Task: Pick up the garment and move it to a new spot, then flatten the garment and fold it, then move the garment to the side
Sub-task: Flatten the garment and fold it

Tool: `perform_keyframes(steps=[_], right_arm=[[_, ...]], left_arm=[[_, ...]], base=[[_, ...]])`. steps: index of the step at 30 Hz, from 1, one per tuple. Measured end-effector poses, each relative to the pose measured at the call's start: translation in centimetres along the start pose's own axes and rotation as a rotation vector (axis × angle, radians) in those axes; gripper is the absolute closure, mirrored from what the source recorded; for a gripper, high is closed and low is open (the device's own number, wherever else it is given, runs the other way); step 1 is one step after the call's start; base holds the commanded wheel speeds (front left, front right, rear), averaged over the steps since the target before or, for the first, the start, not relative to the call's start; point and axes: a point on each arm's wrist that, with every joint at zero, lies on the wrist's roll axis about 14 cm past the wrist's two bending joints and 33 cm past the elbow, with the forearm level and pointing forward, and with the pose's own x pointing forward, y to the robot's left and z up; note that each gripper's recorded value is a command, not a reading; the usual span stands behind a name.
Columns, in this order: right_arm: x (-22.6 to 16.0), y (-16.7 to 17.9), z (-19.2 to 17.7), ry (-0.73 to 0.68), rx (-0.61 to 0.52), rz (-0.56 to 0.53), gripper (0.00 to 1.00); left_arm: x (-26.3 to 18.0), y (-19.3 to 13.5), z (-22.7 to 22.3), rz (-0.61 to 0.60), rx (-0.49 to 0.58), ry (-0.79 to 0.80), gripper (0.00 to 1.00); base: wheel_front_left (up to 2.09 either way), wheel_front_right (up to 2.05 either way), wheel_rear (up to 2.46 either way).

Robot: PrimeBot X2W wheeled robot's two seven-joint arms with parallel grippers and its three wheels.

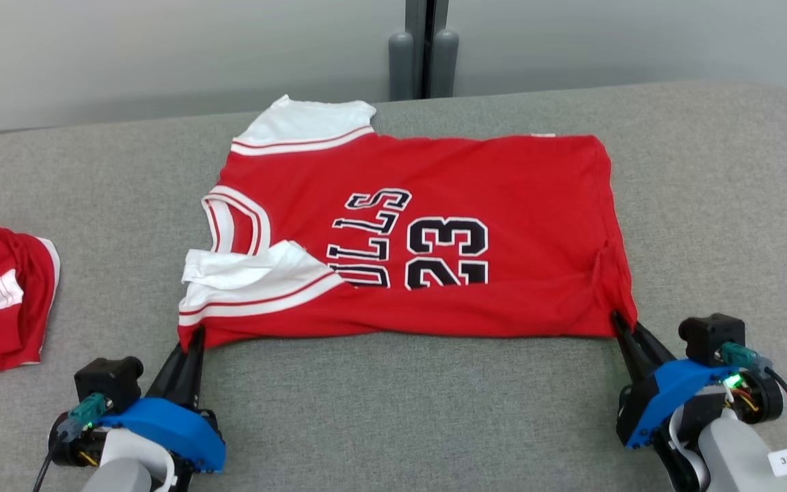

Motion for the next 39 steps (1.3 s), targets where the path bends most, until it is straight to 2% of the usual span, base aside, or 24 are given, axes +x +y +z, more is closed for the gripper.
perform_keyframes(steps=[4, 12, 23, 24, 25, 26, 32, 39], right_arm=[[-1.9, -0.3, -0.2, -0.023, 0.023, -0.007, 1.00], [-5.7, -1.0, -1.0, -0.022, 0.056, -0.029, 1.00], [-8.6, -1.1, -3.6, 0.104, 0.086, -0.053, 1.00], [-8.7, -1.1, -3.7, 0.108, 0.088, -0.052, 0.79], [-8.8, -1.1, -3.7, 0.106, 0.089, -0.054, 0.56], [-8.8, -1.2, -3.6, 0.101, 0.086, -0.057, 0.00], [-9.0, -1.6, -2.0, 0.032, 0.064, -0.068, 0.00], [-7.4, -1.9, 5.0, -0.205, 0.030, -0.078, 0.00]], left_arm=[[-2.1, -0.7, 0.4, 0.018, -0.029, -0.051, 1.00], [-6.7, -2.4, -1.8, 0.050, -0.079, -0.051, 1.00], [-8.9, -3.0, -3.1, 0.079, -0.102, -0.012, 1.00], [-8.9, -3.2, -3.2, 0.076, -0.103, -0.010, 1.00], [-8.9, -3.3, -3.2, 0.074, -0.103, -0.010, 0.58], [-8.9, -3.3, -3.2, 0.075, -0.102, -0.010, 0.00], [-8.3, -3.1, -1.3, 0.077, -0.074, -0.075, 0.00], [-7.2, -1.4, 3.2, 0.095, 0.006, -0.202, 0.00]], base=[[0.00, 0.00, 0.00], [0.00, 0.00, 0.00], [0.00, 0.00, 0.00], [0.00, 0.00, 0.00], [0.00, 0.00, 0.00], [0.00, 0.00, 0.00], [0.00, 0.00, 0.00], [0.00, 0.00, 0.00]])
